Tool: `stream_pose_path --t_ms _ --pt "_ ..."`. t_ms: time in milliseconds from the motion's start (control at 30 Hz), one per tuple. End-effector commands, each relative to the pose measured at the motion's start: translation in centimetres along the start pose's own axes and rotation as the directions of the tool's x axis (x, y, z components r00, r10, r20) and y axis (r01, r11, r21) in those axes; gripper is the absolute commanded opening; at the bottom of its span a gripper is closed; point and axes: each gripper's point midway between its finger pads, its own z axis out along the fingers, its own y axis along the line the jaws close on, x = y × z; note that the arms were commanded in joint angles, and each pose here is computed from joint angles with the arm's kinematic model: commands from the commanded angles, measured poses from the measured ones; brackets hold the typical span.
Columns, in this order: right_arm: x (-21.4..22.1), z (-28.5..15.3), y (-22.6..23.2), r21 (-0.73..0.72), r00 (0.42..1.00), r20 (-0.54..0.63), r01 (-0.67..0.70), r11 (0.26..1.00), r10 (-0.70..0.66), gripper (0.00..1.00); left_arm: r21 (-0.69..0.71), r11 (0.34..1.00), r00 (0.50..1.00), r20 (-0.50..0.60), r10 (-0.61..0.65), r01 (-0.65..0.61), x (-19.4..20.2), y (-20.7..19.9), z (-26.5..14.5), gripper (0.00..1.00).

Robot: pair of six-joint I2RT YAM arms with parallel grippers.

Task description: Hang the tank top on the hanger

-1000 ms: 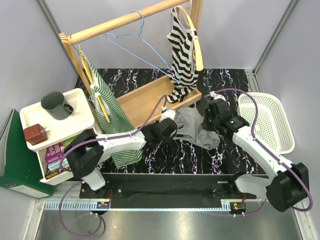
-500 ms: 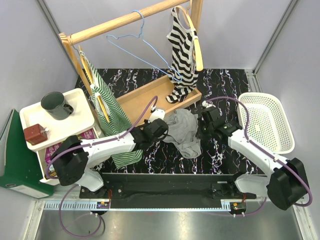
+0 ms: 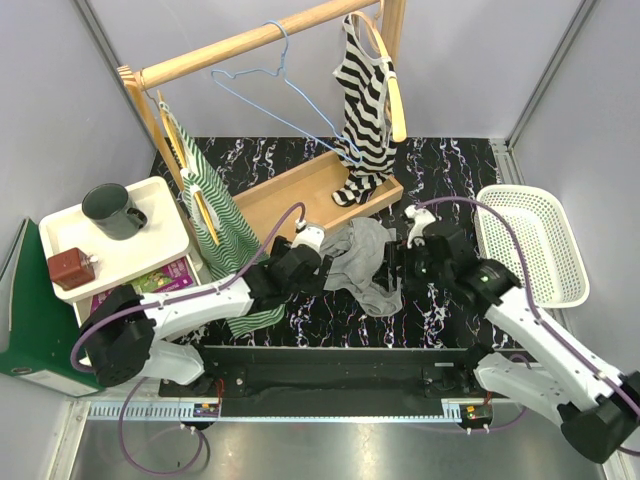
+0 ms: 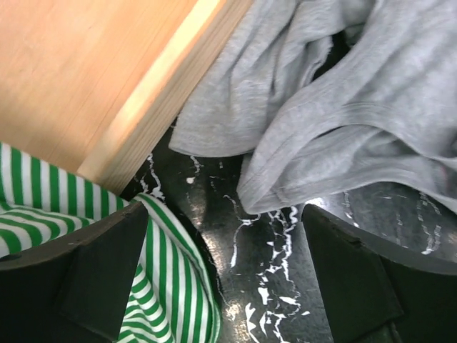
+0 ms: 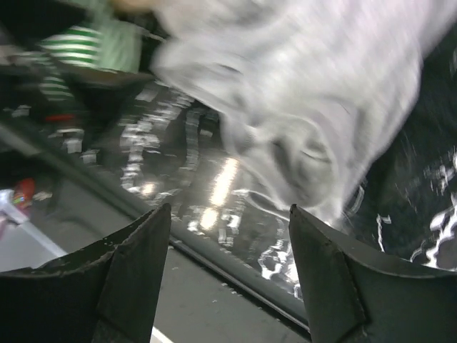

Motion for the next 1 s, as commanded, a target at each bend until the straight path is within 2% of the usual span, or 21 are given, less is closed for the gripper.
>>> stream_pose_path --t_ms 0,233,333,433,500,533,567,700,767,800,833,900,967 --pt "-3.9 -4.8 5.1 -0.180 0.983 0.130 0.155 0.971 -0.133 0.75 0.108 0.994 0.996 0.077 -0.041 0.033 -1.4 -1.0 -0.4 0.96" --pt "-11.0 -7.6 8.4 -0.175 0.927 0.318 0.266 0.948 -0.202 0.75 0.177 0.982 0.990 0.113 -0.086 0.065 -1.4 -1.3 -0.9 0.99" --pt "-16.5 -10.1 8.9 -0.078 0.863 0.458 0.278 0.957 -0.213 0.79 0.191 0.978 0.988 0.109 -0.106 0.084 -1.1 -1.4 -0.9 0.99" --pt "-20.1 -11.6 8.3 0.032 0.807 0.539 0.270 0.962 -0.244 0.86 0.204 0.974 0.987 0.106 -0.124 0.100 -0.6 -1.5 -1.0 0.99" --pt "-21.5 -11.2 8.3 0.081 0.789 0.534 0.310 0.947 -0.304 0.87 0.212 0.971 0.984 0.111 -0.139 0.114 -0.5 -1.5 -1.1 0.99" --pt "-23.0 -12.5 9.1 0.085 0.764 0.568 0.315 0.945 -0.306 0.88 0.231 0.966 0.983 0.109 -0.146 0.117 -0.3 -1.8 -1.1 0.99" --pt "-23.8 -11.7 9.3 0.086 0.768 0.560 0.320 0.944 -0.311 0.88 0.248 0.961 0.982 0.115 -0.153 0.121 -0.5 -2.1 -1.2 0.99" --pt "-26.7 -12.3 12.8 0.013 0.730 0.597 0.406 0.914 -0.333 0.88 0.308 0.942 0.978 0.116 -0.176 0.133 -0.8 -3.4 -1.1 0.99" --pt "-27.5 -10.6 13.7 -0.004 0.730 0.580 0.447 0.895 -0.362 0.88 0.315 0.939 0.978 0.109 -0.179 0.137 -0.9 -3.7 -1.0 0.99" --pt "-28.4 -11.3 14.8 -0.015 0.701 0.603 0.486 0.874 -0.379 0.88 0.315 0.938 0.977 0.105 -0.187 0.146 -1.0 -3.8 -1.0 0.99" --pt "-28.9 -9.7 14.8 -0.005 0.700 0.586 0.508 0.861 -0.409 0.88 0.317 0.937 0.975 0.108 -0.192 0.150 -1.0 -3.9 -0.9 0.99" --pt "-30.5 -9.9 15.6 0.011 0.666 0.609 0.536 0.844 -0.431 0.89 0.322 0.933 0.973 0.108 -0.205 0.161 -0.9 -3.9 -0.9 0.99" --pt "-30.8 -8.0 16.3 -0.007 0.645 0.594 0.602 0.798 -0.481 0.90 0.326 0.931 0.971 0.111 -0.211 0.165 -0.9 -4.0 -0.9 0.99"
